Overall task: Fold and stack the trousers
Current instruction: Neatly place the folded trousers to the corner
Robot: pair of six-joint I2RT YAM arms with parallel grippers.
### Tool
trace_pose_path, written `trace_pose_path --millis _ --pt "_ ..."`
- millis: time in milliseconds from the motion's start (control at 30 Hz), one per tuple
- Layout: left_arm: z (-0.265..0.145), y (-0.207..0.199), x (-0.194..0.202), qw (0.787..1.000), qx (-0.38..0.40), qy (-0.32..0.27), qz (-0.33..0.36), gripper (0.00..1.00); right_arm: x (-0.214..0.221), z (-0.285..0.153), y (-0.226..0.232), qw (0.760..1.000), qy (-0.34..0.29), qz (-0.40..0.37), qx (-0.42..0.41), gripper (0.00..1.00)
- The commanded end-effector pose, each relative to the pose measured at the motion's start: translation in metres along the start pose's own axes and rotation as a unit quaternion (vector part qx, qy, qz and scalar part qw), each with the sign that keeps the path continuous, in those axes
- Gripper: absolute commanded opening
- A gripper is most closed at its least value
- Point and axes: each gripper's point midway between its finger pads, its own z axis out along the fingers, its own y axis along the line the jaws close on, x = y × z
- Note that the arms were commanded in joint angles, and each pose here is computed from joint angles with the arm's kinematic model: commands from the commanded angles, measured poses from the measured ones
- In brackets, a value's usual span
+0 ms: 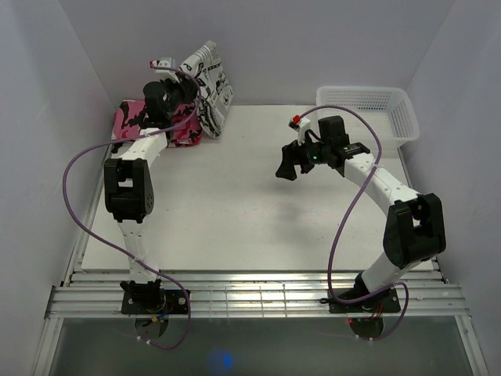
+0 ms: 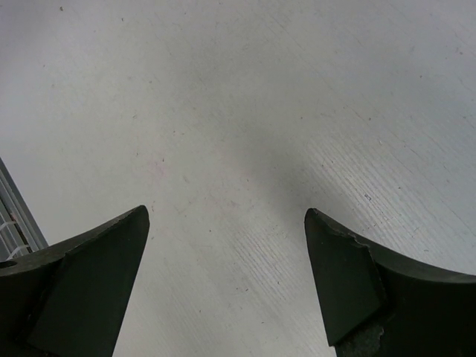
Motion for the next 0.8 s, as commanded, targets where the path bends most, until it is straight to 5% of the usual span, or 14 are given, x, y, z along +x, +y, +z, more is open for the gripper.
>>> trace_pose_path --millis 0,267,300,767 --pt "-0.005 -0.011 -0.114 0.99 0.009 -0.137 0.036 0.0 0.0 -0.003 0.0 1.0 -0.004 -0.008 0.0 0.9" --pt "-0.013 0.012 -0.123 0.989 -0.01 -0.146 0.026 0.0 0.0 -0.003 0.001 1.0 -0.003 -0.006 -0.001 0.9" --pt "-0.023 0.04 -0.129 0.988 -0.031 -0.149 0.027 0.0 0.001 -0.002 0.0 1.0 -0.002 -0.006 -0.001 0.9" --pt "-0.065 0.156 -0.056 0.986 -0.134 -0.1 -0.027 0.0 0.01 0.002 -0.003 1.0 0.013 0.003 0.0 0.9"
